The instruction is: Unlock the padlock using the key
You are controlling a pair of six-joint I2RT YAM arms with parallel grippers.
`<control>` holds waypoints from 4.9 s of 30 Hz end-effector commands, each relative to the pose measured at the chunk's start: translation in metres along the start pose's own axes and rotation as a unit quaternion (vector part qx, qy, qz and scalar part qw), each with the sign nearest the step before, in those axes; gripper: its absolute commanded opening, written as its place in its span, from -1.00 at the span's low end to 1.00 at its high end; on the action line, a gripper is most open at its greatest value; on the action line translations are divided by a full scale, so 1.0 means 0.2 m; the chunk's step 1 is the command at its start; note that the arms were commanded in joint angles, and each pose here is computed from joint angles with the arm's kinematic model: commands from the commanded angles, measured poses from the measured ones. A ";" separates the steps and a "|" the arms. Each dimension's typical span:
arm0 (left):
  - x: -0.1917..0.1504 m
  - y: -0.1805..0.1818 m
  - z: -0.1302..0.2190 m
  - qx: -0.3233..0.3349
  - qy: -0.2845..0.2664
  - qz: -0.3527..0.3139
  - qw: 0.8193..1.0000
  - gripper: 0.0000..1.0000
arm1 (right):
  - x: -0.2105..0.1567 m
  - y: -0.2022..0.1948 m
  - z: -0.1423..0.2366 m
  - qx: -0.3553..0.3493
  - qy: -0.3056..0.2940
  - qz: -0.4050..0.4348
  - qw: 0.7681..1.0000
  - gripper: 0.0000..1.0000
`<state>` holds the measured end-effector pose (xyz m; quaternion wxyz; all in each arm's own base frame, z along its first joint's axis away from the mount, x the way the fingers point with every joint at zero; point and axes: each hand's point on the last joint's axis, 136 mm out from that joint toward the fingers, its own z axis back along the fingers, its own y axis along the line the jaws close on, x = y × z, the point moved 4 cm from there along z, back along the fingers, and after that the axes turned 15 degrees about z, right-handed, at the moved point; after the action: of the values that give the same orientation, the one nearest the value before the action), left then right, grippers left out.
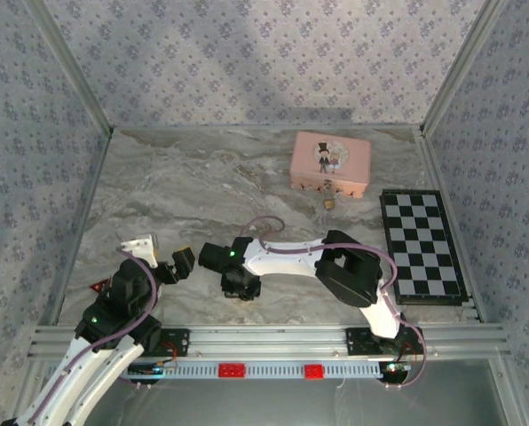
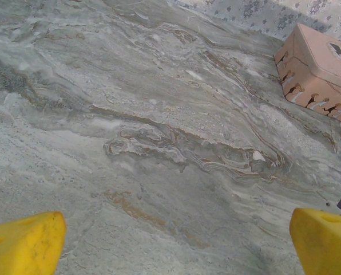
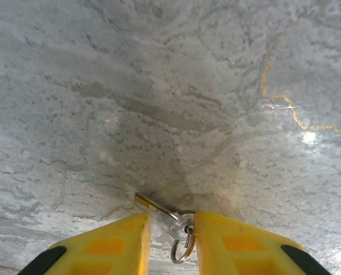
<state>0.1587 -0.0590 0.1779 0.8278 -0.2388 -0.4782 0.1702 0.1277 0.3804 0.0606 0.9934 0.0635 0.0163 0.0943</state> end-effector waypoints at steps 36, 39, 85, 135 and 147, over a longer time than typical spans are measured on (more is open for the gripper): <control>-0.10 -0.19 -0.14 -0.104 0.068 0.016 0.992 1.00 | 0.25 -0.14 0.36 0.237 -0.263 0.024 0.935 -1.00; -0.15 -0.25 -0.15 -0.145 0.096 0.019 0.985 0.99 | 0.30 -0.20 0.42 0.254 -0.280 0.017 0.925 -1.00; -0.37 -0.81 -0.27 -0.473 0.036 -0.369 0.799 0.09 | 0.30 -0.29 1.02 0.290 -0.351 0.160 0.876 -0.99; -0.23 -0.71 -0.53 -0.282 -0.051 -0.521 0.804 -1.00 | 0.29 -0.44 0.85 0.306 -0.347 -0.015 0.887 -0.22; -0.40 -0.70 -0.45 -0.364 -0.048 -0.598 0.713 -1.00 | 0.28 -0.47 0.79 0.358 -0.322 -0.136 0.866 -0.41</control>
<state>0.2189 -0.2303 0.1588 0.6222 -0.1643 -0.5831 -0.4958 0.2041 0.2800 0.1923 0.8731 0.4118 -0.2582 -0.0368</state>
